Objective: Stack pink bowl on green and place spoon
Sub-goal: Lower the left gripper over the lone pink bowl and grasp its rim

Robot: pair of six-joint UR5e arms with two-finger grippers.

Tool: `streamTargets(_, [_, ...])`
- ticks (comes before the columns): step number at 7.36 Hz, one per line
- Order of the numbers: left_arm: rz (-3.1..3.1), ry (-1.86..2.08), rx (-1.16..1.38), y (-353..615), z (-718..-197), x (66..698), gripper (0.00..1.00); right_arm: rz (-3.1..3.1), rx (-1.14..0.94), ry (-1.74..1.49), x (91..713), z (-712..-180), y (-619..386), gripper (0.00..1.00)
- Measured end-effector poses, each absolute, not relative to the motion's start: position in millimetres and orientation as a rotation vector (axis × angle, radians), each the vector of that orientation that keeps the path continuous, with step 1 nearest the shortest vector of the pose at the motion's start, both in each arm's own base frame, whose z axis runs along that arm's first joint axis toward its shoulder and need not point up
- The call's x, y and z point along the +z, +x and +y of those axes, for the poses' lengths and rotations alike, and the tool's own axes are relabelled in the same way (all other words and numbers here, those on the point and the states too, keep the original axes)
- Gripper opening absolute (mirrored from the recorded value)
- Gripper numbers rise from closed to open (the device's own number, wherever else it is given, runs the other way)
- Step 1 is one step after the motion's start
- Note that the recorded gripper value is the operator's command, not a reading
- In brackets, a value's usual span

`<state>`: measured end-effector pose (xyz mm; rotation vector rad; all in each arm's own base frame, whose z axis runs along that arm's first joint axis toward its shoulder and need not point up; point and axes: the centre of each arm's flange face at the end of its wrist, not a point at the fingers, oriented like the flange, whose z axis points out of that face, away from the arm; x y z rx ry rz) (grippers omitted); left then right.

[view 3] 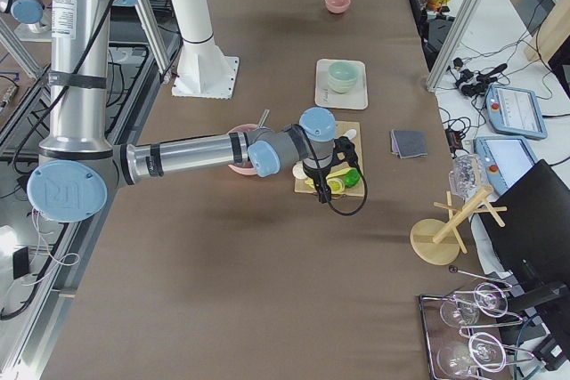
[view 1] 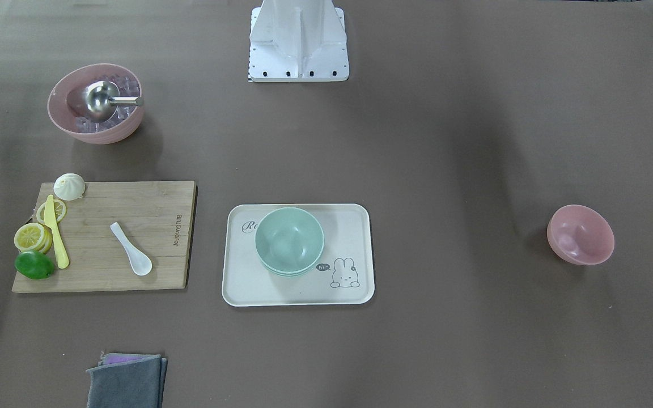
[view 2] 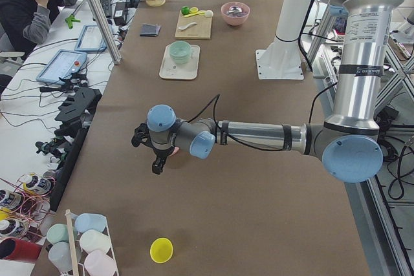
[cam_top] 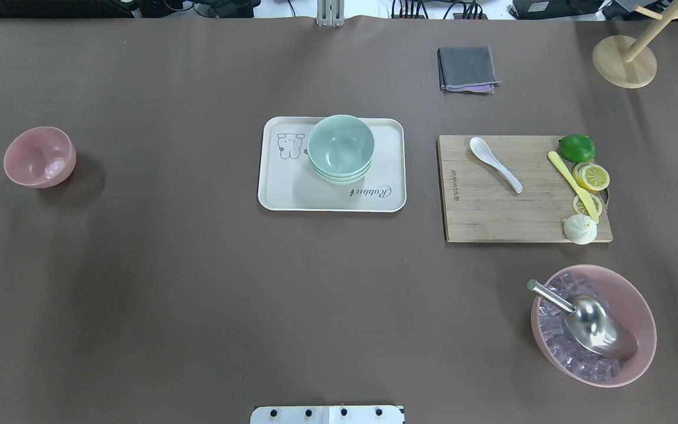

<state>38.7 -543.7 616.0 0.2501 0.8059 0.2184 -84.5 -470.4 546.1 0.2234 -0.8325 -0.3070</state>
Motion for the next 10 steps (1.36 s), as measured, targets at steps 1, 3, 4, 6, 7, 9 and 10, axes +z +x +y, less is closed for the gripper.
streamTargets(1, [0.797,0.246,0.236,56.2,-547.4,624.0,0.98,-0.832,-0.296,0.212,542.7,-472.5,-95.6,1.00])
streamTargets(3, [0.811,0.239,0.248,95.4,-555.6,630.5,0.96,-0.819,-0.271,0.214,537.1,-473.1,-117.9,1.00])
streamTargets(4, [0.818,0.236,0.260,112.7,-563.0,631.0,0.85,-0.813,-0.263,0.221,535.5,-472.4,-126.0,1.00])
streamTargets(6, [0.826,0.230,0.288,138.6,-576.4,626.1,0.64,-0.809,-0.259,0.224,535.1,-471.6,-131.9,1.00])
streamTargets(7, [0.828,0.226,0.294,146.3,-579.5,624.5,0.56,-0.808,-0.259,0.224,536.1,-471.5,-132.8,1.00])
streamTargets(9, [0.831,0.221,0.292,153.2,-583.7,621.2,0.32,-0.807,-0.258,0.222,537.5,-471.6,-133.2,1.00])
streamTargets(10, [0.832,0.220,0.291,153.9,-584.5,621.1,0.32,-0.807,-0.259,0.222,537.7,-471.6,-133.2,1.00])
